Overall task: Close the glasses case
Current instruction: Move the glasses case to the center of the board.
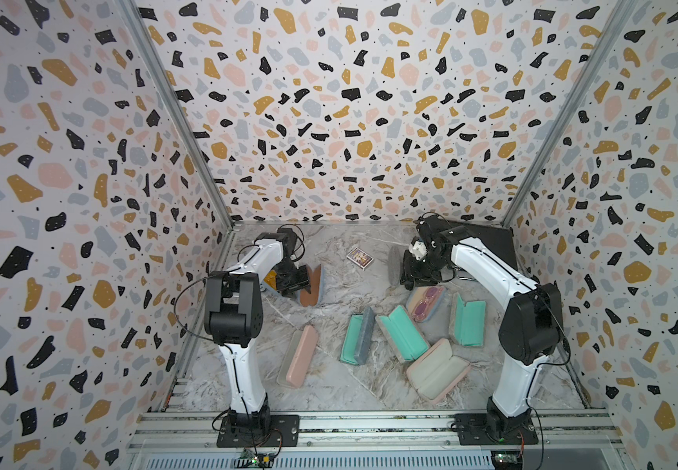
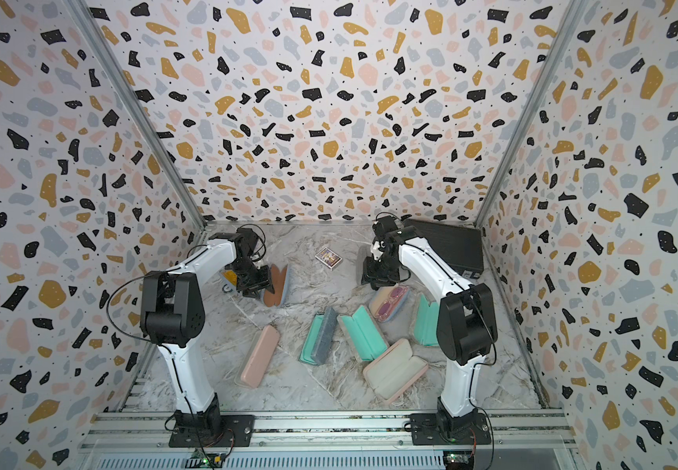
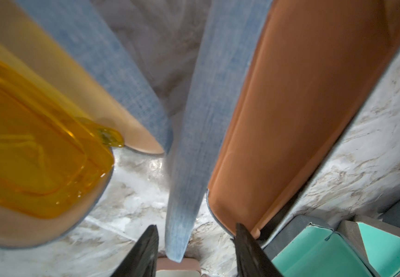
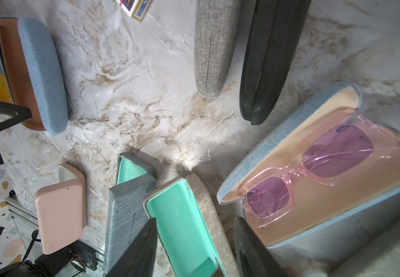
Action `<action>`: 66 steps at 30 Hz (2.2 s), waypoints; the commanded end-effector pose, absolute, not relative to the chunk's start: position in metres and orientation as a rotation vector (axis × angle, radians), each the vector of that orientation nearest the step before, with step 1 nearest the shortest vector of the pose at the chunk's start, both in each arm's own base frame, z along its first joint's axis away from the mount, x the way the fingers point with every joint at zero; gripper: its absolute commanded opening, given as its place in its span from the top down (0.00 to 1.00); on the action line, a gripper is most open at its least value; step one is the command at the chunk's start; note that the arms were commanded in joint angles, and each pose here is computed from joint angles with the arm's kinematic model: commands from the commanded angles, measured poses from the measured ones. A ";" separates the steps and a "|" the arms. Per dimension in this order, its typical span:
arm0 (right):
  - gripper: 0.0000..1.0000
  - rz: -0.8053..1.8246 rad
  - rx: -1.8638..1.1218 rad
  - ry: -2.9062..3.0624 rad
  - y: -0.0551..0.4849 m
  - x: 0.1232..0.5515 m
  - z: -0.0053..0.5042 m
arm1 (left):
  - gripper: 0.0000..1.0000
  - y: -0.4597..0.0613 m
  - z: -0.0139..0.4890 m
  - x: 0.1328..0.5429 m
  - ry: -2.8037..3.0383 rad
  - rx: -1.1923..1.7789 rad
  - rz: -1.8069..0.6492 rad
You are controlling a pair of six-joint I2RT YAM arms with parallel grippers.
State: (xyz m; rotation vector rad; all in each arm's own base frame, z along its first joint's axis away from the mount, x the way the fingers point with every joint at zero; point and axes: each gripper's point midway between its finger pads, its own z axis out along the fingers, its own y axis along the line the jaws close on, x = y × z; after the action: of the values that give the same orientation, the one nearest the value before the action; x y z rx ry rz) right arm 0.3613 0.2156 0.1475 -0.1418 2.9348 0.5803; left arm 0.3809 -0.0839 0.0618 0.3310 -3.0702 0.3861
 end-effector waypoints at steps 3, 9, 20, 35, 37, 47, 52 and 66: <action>0.46 0.591 -0.148 2.911 0.215 0.356 0.161 | 0.58 -0.090 0.055 0.383 -3.056 0.328 0.408; 0.47 0.591 -0.146 2.915 0.216 0.358 0.159 | 0.79 -0.097 0.053 0.386 -3.057 0.315 0.426; 0.47 0.593 -0.147 2.900 0.218 0.362 0.164 | 0.94 -0.123 0.059 0.397 -3.081 0.255 0.501; 0.47 0.605 -0.155 2.877 0.224 0.376 0.175 | 0.94 -0.200 0.059 0.409 -3.084 0.082 0.567; 0.47 0.601 -0.158 2.879 0.224 0.375 0.175 | 0.94 -0.206 0.056 0.410 -3.085 0.077 0.574; 0.44 0.575 -0.171 2.892 0.221 0.375 0.176 | 0.82 -0.215 0.048 0.413 -3.068 0.114 0.637; 0.43 0.585 -0.170 2.891 0.224 0.379 0.177 | 0.69 -0.217 0.050 0.412 -3.065 0.115 0.666; 0.39 0.604 -0.176 2.879 0.232 0.392 0.185 | 0.59 -0.209 0.096 0.411 -3.134 0.092 0.732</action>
State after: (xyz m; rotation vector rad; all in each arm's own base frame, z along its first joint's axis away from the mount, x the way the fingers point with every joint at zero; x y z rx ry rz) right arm 0.3932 0.2294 0.1742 -0.1586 2.8820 0.5953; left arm 0.4099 -0.2149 0.0678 0.1111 -3.0919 0.6834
